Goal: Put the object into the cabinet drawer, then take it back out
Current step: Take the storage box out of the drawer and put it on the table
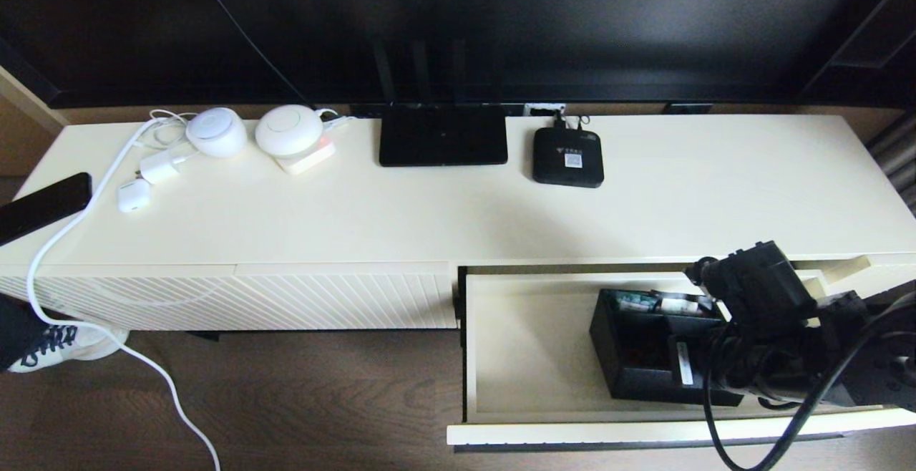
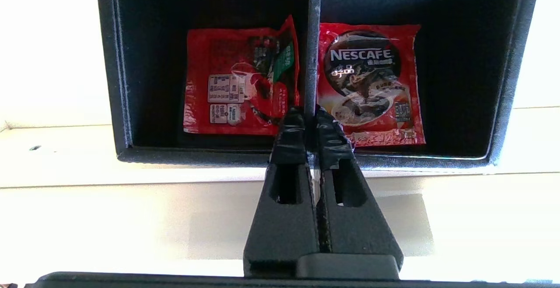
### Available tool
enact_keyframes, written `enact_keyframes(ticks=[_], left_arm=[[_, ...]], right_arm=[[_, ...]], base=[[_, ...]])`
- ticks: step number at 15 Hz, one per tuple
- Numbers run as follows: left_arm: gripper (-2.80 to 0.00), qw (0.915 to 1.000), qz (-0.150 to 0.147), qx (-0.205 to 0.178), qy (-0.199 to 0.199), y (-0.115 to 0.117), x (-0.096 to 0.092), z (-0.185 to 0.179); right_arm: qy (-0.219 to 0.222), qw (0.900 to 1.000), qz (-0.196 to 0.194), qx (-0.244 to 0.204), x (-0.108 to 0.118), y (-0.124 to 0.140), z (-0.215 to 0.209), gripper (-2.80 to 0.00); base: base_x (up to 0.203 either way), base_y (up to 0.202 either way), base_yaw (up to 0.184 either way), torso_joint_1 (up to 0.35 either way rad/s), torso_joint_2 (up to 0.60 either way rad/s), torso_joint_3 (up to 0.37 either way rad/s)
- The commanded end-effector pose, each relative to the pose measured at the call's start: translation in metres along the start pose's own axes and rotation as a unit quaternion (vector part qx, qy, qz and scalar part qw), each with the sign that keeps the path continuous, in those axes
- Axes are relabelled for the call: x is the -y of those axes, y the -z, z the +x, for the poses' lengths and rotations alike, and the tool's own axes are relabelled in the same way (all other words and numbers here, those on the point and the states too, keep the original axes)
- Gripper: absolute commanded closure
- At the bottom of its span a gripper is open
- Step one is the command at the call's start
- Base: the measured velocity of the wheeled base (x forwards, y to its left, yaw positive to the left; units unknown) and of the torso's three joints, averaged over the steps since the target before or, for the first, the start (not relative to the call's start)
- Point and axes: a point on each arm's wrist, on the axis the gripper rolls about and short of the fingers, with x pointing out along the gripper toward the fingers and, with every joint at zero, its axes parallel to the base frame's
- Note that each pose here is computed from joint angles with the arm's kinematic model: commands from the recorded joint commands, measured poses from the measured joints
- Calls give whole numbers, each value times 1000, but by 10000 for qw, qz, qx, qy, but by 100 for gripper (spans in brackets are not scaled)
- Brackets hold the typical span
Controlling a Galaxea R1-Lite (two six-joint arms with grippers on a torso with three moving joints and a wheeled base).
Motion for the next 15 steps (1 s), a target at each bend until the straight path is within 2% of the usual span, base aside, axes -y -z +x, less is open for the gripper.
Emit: enact_keyframes(ticks=[1,8,15], left_arm=[[0,10000,3,-5,-1,0,0,0],[0,10000,3,3,-1,0,0,0],[0,10000,3,-3,-1,0,0,0]], right_arm=[[81,9999,11,-78,-1,-1,9,0],[135,9999,-28,81,-5,-15,23,0],[156,9998,-106,59,-2,-10,21,0]], base=[[0,0,0,0,0,0],[0,0,0,0,0,0],[0,0,0,0,0,0]])
